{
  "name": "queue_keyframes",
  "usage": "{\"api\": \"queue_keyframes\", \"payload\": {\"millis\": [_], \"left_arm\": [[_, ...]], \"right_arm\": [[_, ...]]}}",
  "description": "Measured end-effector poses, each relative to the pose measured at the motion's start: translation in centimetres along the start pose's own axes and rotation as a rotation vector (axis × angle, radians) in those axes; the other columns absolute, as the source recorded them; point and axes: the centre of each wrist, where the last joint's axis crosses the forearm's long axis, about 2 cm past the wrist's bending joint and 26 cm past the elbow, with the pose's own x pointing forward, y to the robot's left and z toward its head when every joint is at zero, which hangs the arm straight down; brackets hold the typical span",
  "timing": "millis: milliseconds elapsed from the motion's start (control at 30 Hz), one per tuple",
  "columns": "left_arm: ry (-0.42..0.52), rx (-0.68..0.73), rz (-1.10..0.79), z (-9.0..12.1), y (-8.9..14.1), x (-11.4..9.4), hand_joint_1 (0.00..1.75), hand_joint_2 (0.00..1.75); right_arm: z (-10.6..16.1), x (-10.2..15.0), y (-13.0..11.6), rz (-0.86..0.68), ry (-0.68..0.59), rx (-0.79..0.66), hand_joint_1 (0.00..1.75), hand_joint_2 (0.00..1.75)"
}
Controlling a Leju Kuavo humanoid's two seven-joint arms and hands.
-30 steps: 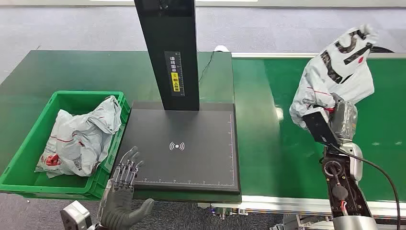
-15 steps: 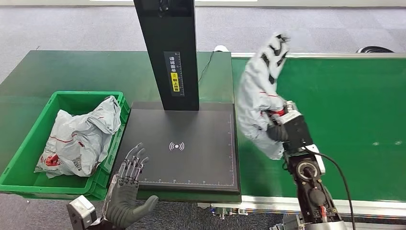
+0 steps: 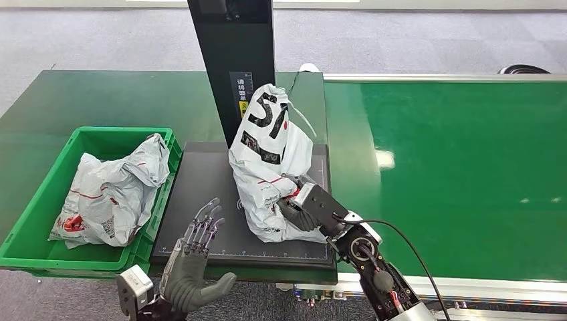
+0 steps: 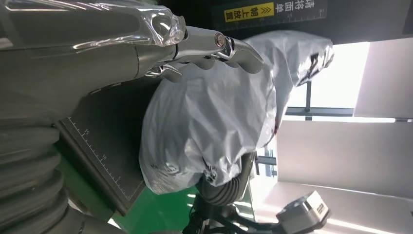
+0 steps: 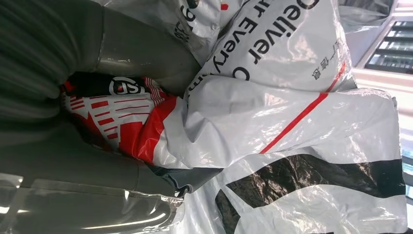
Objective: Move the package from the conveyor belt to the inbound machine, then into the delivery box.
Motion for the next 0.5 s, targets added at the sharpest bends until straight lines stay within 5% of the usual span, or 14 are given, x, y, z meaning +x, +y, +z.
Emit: {"api": "queue_keyframes", "payload": {"millis": [100,133,233,267,500], "left_arm": [[0.003,-0.008,0.005,-0.18,0.04,-0.21,0.0,1.75],[0.003,-0.011,0.007,-0.26,0.06,-0.27,0.0,1.75],[0.004,-0.02,0.01,-0.59,0.16,-0.42,0.0,1.75],[0.004,-0.024,0.011,-0.7,0.19,-0.46,0.0,1.75],[0.009,-0.024,0.01,-0.87,0.3,-0.48,0.0,1.75]], "right_arm": [[-0.38,-0.07,0.25,-0.024,0.013,0.011,1.75,1.75],[-0.45,-0.1,0.3,-0.03,0.018,0.011,1.48,1.75],[-0.53,-0.23,0.4,-0.034,0.039,0.009,0.17,1.75],[-0.53,-0.28,0.41,-0.035,0.045,0.008,0.0,1.75],[-0.1,-0.69,0.28,-0.069,0.063,-0.002,0.0,1.75]]}}
